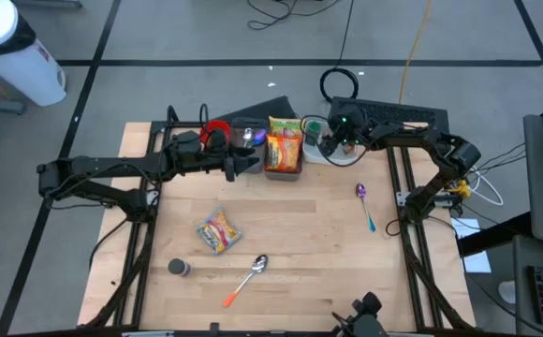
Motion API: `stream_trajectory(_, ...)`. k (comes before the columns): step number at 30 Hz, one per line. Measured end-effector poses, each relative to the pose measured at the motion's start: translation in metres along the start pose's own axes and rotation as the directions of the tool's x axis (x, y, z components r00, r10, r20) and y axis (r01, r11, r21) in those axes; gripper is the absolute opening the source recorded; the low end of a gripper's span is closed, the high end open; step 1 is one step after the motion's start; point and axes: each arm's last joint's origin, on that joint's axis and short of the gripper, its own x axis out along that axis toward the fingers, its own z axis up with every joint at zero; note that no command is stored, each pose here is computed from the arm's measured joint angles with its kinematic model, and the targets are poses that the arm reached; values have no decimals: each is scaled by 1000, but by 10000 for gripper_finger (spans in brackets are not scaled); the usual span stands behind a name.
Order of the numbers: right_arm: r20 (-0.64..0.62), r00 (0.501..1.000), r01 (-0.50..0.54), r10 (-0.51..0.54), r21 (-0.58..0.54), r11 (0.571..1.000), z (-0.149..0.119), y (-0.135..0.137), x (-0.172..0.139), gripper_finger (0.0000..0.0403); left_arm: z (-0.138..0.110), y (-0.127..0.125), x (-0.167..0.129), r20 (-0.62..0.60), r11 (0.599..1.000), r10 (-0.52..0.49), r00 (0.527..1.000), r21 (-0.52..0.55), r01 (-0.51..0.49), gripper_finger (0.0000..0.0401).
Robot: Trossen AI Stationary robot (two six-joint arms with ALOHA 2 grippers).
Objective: Pick & Place Food Item
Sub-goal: Put the purple and blue spoon into the left black bin
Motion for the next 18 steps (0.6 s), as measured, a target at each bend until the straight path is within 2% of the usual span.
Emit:
stream_trajectory(5,31,999,-10,11,-8,1000,4,4,-4,241,0,0,0,0,1000,0,1000,0,0,282)
stream_trajectory(10,122,992,-24,29,-40,999,17,13,-17,228,0,0,0,0,1000,0,1000,0,0,282)
stream_trajectory(18,187,982,-26,39,-70,997,28,26,-44,217,1,-1,0,5,1000,-5,1000,5,5,282)
